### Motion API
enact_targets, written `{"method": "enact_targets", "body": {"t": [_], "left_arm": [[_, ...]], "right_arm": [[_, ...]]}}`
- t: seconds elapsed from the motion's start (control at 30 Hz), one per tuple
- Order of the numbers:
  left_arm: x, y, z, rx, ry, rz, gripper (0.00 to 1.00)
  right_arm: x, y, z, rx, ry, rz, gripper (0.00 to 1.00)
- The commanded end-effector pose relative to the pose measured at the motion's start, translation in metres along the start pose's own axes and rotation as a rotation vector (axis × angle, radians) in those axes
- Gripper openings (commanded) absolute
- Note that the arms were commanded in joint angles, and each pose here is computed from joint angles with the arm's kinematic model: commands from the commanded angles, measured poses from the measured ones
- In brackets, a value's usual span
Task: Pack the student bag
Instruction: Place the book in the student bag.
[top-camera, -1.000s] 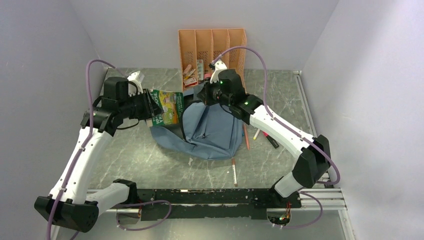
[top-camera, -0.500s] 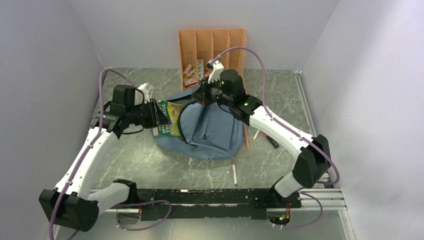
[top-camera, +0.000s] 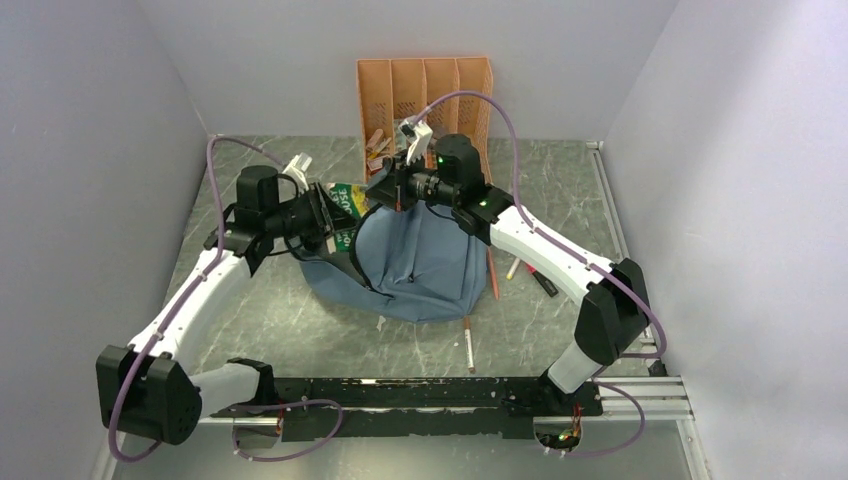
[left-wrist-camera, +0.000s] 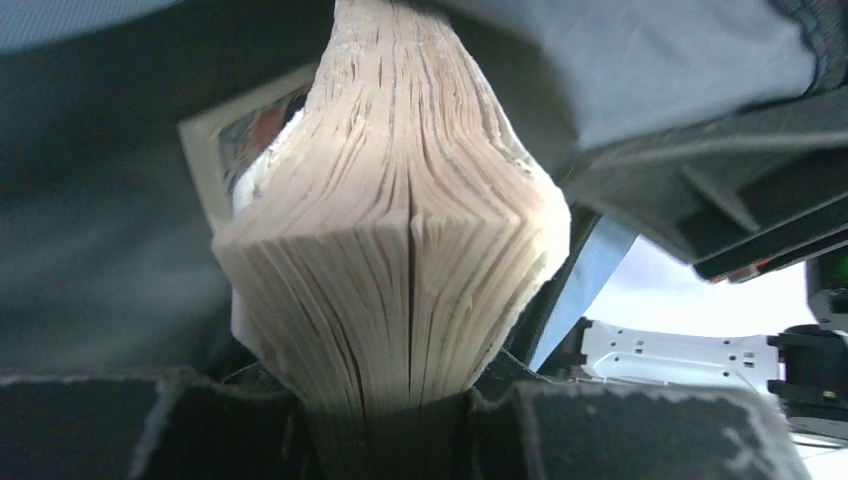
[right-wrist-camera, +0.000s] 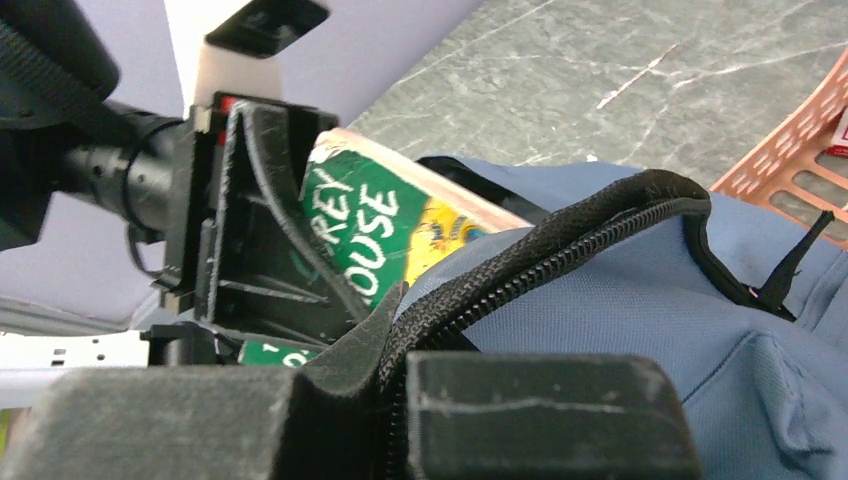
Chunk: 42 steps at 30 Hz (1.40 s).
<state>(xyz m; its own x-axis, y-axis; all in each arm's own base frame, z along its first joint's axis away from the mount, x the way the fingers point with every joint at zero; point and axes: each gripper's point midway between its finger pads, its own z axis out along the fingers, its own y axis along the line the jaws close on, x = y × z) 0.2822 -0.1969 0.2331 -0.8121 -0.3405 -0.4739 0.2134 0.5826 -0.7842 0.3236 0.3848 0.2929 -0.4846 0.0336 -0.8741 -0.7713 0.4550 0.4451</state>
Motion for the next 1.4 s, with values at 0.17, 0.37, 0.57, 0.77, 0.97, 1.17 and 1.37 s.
{"method": "enact_targets", "body": {"t": [0.17, 0.37, 0.57, 0.77, 0.97, 1.17, 1.37], "left_arm": [[-0.005, -0.032, 0.022, 0.242, 0.018, 0.056, 0.05], [0.017, -0.035, 0.04, 0.299, 0.066, 0.043, 0.05], [0.032, -0.035, 0.059, 0.343, 0.084, 0.033, 0.05], [0.044, -0.032, 0.08, 0.373, 0.111, 0.022, 0.05], [0.056, -0.027, 0.1, 0.357, 0.123, 0.006, 0.05], [0.069, -0.018, 0.118, 0.326, 0.143, -0.026, 0.05], [0.077, -0.009, 0.137, 0.282, 0.152, -0.052, 0.05]], "right_arm": [[-0.038, 0.026, 0.003, -0.122, -0.11, -0.057, 0.0], [-0.039, 0.025, 0.009, -0.135, -0.112, -0.054, 0.0], [-0.037, 0.023, 0.009, -0.129, -0.112, -0.06, 0.0], [-0.037, 0.023, 0.005, -0.12, -0.127, -0.077, 0.0], [-0.04, 0.025, 0.003, -0.134, -0.156, -0.085, 0.0], [-0.034, 0.026, 0.007, -0.158, -0.139, -0.07, 0.0], [-0.028, 0.024, 0.008, -0.158, -0.128, -0.062, 0.0]]}}
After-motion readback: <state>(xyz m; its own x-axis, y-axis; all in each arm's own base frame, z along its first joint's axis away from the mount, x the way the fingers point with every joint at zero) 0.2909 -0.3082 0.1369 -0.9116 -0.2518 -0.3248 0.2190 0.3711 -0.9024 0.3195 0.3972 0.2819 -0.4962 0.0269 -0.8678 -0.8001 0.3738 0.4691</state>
